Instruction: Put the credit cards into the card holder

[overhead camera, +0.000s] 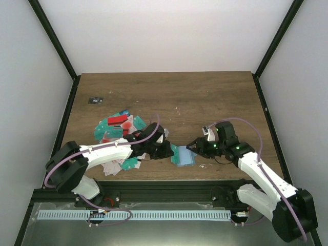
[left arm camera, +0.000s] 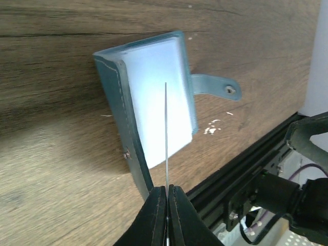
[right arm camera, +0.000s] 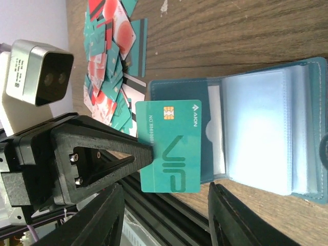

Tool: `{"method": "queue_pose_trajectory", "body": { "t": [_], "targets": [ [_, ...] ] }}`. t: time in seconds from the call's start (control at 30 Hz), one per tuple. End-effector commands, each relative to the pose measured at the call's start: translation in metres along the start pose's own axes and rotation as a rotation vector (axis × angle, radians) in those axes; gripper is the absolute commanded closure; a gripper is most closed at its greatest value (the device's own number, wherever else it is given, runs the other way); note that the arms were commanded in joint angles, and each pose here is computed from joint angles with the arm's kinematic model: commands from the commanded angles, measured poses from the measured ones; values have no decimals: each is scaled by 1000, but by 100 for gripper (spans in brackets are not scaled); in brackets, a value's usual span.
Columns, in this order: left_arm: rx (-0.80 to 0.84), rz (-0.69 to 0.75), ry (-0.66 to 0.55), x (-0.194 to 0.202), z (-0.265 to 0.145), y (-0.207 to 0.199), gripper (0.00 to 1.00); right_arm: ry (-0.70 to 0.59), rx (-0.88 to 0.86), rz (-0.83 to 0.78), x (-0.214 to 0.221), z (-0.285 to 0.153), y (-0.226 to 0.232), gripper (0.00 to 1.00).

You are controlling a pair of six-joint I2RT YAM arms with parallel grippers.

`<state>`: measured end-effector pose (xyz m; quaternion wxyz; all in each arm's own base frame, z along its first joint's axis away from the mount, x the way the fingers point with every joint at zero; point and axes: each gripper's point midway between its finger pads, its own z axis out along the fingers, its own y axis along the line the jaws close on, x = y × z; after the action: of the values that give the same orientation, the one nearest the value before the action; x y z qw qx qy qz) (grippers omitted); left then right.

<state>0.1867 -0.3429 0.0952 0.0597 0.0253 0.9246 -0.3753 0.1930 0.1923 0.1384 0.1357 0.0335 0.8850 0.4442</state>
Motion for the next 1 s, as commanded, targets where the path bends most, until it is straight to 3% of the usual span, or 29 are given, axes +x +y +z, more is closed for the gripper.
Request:
{"method": "queue_pose_trajectory", "body": {
  "t": [0.0,0.33,0.97],
  "targets": [
    [-52,11,-7,1,-6,18,96,10,-10,-22,-5,11,-5,54],
    [-53,-17,10,9,2,40,96,70,-6,-8,-1,35,-27,57],
    [163,-33,67,9,17,44,96,115,267,80,15,51,-102,72]
  ]
}}
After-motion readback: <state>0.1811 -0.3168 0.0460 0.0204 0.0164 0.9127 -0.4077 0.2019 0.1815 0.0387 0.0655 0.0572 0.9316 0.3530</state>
